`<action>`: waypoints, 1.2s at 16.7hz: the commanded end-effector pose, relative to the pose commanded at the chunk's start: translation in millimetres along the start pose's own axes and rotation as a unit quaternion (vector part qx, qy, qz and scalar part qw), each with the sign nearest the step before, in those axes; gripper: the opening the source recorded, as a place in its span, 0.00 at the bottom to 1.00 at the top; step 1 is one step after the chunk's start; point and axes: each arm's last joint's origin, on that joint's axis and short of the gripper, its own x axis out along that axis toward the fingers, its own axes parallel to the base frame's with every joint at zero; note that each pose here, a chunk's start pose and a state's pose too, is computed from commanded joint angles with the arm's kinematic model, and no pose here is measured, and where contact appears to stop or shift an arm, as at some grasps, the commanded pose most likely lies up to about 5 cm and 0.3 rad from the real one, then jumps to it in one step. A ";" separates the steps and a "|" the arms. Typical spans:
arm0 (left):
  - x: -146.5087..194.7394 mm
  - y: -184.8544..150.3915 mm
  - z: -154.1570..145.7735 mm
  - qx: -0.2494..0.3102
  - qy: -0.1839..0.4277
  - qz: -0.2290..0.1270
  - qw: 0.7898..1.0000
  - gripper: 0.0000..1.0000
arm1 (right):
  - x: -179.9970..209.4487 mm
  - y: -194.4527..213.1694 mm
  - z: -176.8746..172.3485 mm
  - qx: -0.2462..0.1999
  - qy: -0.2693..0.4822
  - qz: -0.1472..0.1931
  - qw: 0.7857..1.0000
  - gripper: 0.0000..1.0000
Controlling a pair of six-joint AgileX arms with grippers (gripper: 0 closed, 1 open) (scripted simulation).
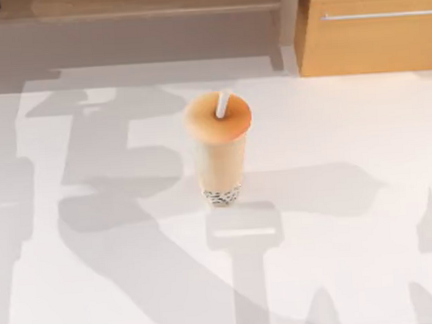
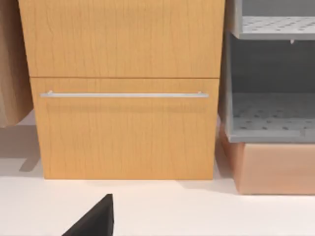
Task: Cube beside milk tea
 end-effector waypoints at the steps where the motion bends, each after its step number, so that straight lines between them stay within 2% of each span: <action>1: 2.6 0.6 11.5 -0.014 -0.001 -0.001 1.000 0.00 | 0.0 0.0 0.0 0.000 0.000 0.000 1.000 1.00; 4: 9.4 -1.2 47.4 -0.069 0.017 -0.007 0.997 0.00 | 0.0 0.0 0.0 0.000 0.000 0.000 1.000 1.00; 6: 11.7 -7.6 67.2 -0.113 0.055 -0.010 0.992 0.00 | 0.0 0.0 0.0 0.000 0.000 0.000 1.000 1.00; 10: 4.2 -38.7 94.0 -0.193 0.191 -0.009 0.962 0.00 | 0.0 0.0 0.0 0.000 0.000 0.000 1.000 1.00; 13: -14.9 -75.1 100.5 -0.218 0.328 -0.002 0.919 0.00 | 0.0 0.0 0.0 0.000 0.000 0.000 1.000 1.00; 15: -28.0 -100.5 89.9 -0.209 0.423 0.007 0.882 0.00 | 0.0 0.0 0.0 0.000 0.000 0.000 1.000 1.00; 18: -44.4 -137.0 53.9 -0.159 0.560 0.020 0.813 0.00 | 0.0 0.0 0.0 0.000 0.000 0.000 1.000 1.00; 20: -54.8 -158.8 29.6 -0.109 0.631 0.026 0.768 0.00 | 0.0 0.0 0.0 0.000 0.000 0.000 1.000 1.00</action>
